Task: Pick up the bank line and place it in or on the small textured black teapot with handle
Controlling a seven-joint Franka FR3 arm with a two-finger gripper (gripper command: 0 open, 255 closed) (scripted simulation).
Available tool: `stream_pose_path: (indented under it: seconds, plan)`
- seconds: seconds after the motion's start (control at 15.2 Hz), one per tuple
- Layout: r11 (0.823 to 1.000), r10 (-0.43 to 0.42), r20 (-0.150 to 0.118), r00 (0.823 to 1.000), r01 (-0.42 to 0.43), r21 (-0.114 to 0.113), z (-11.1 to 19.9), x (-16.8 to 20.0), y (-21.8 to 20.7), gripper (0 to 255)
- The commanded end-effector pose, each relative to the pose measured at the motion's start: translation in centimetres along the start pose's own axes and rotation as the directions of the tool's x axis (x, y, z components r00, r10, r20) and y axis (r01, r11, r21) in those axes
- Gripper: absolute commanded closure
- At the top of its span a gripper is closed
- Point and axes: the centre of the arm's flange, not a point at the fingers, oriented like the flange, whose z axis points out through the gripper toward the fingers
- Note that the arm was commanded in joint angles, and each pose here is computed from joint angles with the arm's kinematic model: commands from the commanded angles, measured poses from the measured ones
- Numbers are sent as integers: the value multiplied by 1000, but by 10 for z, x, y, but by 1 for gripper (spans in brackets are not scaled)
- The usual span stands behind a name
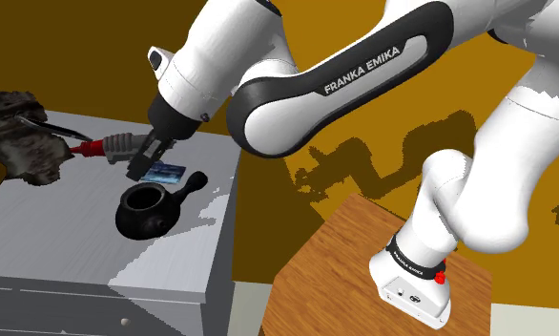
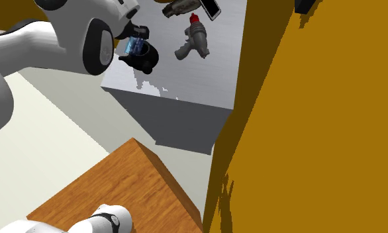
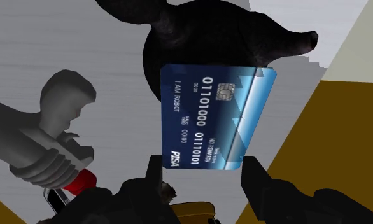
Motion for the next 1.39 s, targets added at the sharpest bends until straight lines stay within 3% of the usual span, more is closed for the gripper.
stream_pose_path:
  seconds: [0.0, 0.26, 0.73, 0.79, 1.12, 1.32]
  plan:
    - [1000, 0, -1, 1000, 0, 0, 9, -5, 1, 255]
    - [1000, 0, -1, 1000, 0, 0, 25, -16, 1, 255]
    - [1000, 0, -1, 1000, 0, 0, 25, -16, 1, 255]
    - [1000, 0, -1, 1000, 0, 0, 25, -16, 1, 0]
    - [1000, 0, -1, 1000, 0, 0, 25, -16, 1, 0]
    - [1000, 0, -1, 1000, 0, 0, -15, -16, 1, 0]
